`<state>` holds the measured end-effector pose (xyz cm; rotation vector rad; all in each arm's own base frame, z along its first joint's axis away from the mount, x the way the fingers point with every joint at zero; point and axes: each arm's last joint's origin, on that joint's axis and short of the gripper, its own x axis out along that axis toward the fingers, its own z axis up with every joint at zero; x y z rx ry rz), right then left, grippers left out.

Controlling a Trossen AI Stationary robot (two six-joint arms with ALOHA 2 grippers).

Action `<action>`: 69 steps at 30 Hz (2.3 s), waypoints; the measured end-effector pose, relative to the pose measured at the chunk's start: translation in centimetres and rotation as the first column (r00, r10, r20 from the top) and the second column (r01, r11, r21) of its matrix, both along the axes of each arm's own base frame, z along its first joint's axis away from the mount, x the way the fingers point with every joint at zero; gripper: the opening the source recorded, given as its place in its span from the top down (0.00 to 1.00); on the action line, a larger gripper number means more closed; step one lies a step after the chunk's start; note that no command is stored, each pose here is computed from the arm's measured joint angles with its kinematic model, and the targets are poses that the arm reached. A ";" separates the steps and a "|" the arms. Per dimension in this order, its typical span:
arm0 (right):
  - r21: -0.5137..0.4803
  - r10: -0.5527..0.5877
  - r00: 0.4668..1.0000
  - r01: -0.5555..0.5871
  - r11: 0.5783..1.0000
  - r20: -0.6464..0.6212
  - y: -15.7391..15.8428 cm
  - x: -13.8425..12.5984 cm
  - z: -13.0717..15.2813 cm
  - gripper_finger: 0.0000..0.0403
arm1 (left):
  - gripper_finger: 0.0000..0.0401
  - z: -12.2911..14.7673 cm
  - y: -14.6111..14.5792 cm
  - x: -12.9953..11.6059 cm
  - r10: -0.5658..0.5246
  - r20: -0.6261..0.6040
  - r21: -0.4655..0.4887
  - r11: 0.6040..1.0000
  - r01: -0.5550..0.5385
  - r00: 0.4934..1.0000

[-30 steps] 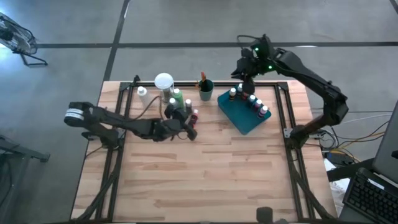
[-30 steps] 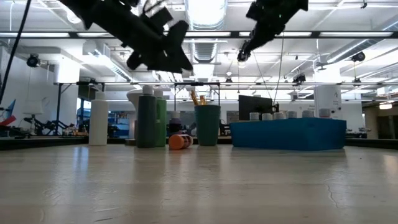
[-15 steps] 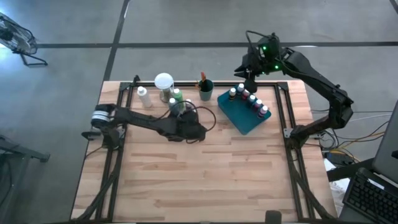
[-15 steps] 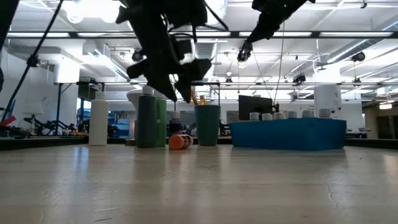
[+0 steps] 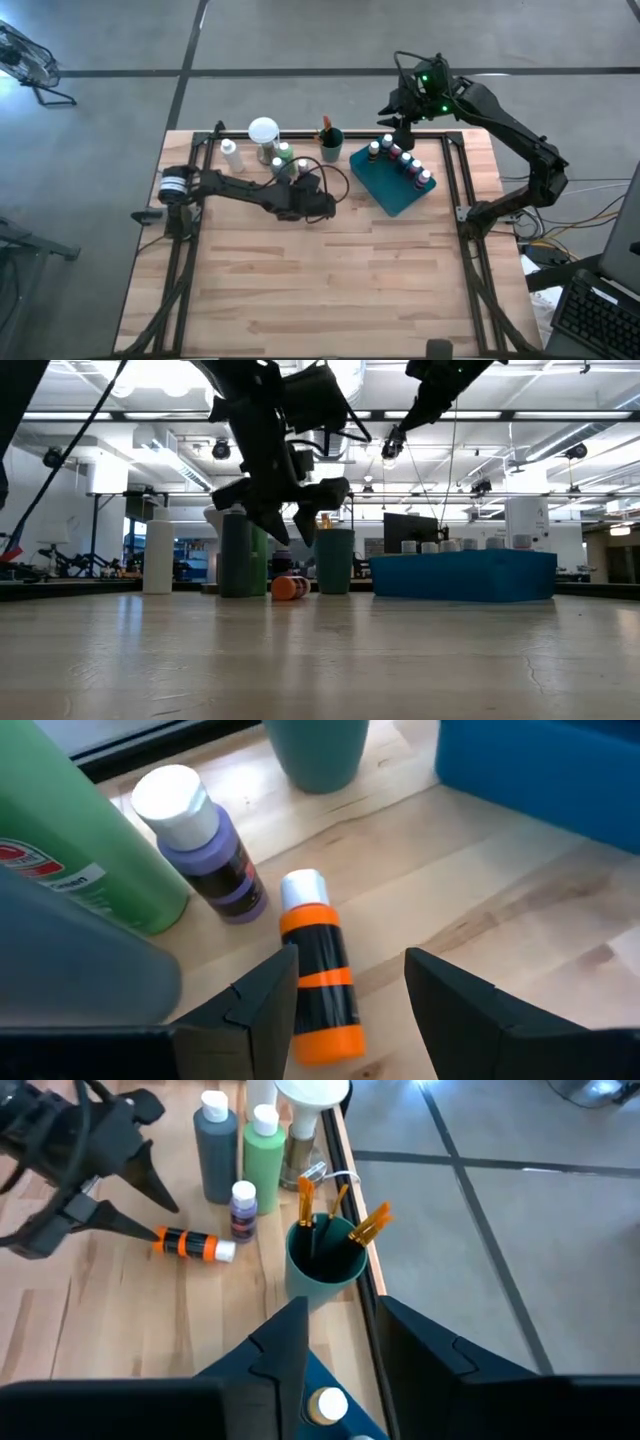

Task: Pick & Place Paint Supplies
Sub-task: Put the orange paint bottle into the blue bin

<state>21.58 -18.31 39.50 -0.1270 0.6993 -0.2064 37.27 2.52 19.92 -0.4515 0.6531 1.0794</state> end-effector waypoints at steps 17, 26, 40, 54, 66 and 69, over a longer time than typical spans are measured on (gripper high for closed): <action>-0.002 0.002 1.000 -0.002 1.000 -0.001 0.0 0.0 0.0 0.70 | 0.36 -3.2 1.2 0.7 -0.014 -0.088 -0.057 0.998 0.009 0.996; 0.014 0.003 1.000 -0.003 1.000 -0.019 0.1 -0.1 -0.2 0.78 | 0.36 -5.3 2.4 0.9 -0.002 -0.123 -0.130 0.991 -0.014 0.992; 0.027 0.003 0.999 -0.002 1.000 -0.033 0.2 -0.2 -0.3 0.88 | 0.41 -6.2 2.7 1.1 0.011 -0.129 -0.145 0.989 -0.030 0.992; 0.033 0.003 0.999 -0.002 0.999 -0.039 0.2 -0.2 -0.4 0.89 | 0.68 -6.2 2.0 1.2 -0.047 -0.150 -0.161 0.987 0.023 0.988; 0.069 0.008 0.997 -0.003 0.998 -0.081 0.5 -0.5 -0.7 0.81 | 0.69 -4.6 -0.9 1.1 -0.231 -0.207 -0.095 0.972 0.215 0.951; 0.083 0.009 0.996 -0.001 0.997 -0.091 0.6 -0.6 -0.8 0.80 | 0.69 -4.2 -1.8 1.2 -0.254 -0.216 -0.052 0.967 0.249 0.943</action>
